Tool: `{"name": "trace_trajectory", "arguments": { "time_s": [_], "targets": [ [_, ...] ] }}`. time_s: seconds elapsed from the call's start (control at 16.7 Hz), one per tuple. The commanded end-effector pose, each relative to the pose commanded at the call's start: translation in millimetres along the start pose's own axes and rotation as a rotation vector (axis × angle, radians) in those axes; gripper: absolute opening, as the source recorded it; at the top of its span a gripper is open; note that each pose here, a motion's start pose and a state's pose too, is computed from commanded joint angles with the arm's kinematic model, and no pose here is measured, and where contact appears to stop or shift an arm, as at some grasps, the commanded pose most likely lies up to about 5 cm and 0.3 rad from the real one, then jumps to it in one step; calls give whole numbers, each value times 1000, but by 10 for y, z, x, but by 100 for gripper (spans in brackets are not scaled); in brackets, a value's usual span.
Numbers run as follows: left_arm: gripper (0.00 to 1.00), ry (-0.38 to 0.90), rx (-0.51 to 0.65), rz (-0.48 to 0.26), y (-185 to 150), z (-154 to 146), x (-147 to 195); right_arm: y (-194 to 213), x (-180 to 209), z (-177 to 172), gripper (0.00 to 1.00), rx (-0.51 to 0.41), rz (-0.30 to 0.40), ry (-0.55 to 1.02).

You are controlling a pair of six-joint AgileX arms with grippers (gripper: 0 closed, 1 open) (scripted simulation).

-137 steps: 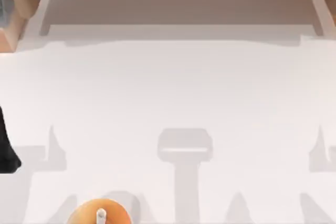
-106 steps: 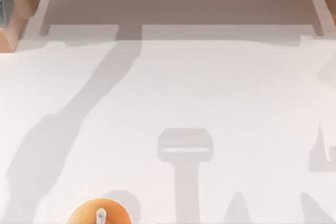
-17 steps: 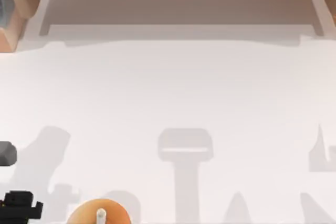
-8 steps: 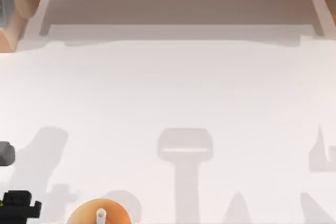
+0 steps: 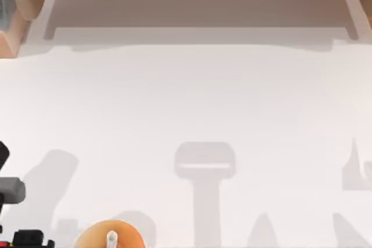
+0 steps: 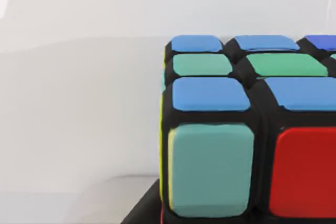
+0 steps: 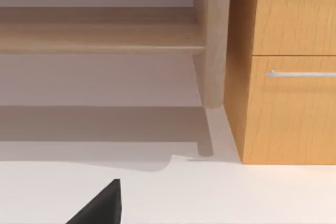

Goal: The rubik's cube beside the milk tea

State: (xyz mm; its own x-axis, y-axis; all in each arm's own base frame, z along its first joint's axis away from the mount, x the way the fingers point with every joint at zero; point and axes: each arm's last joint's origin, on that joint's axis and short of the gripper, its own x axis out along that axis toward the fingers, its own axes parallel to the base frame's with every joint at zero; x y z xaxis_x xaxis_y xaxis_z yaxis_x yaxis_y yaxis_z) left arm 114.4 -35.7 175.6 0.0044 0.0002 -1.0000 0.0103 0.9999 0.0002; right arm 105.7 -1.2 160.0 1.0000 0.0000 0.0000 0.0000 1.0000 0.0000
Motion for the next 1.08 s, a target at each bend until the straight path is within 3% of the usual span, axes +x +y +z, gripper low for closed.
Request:
{"name": "trace_trajectory", "arguments": {
  "time_s": [0.3,1.08],
  "targets": [
    [0,10,0,1,-2,-7,24,0,0,0,100,0,0,0],
    [98,10,0,1,-2,-7,24,0,0,0,100,0,0,0]
  ]
}}
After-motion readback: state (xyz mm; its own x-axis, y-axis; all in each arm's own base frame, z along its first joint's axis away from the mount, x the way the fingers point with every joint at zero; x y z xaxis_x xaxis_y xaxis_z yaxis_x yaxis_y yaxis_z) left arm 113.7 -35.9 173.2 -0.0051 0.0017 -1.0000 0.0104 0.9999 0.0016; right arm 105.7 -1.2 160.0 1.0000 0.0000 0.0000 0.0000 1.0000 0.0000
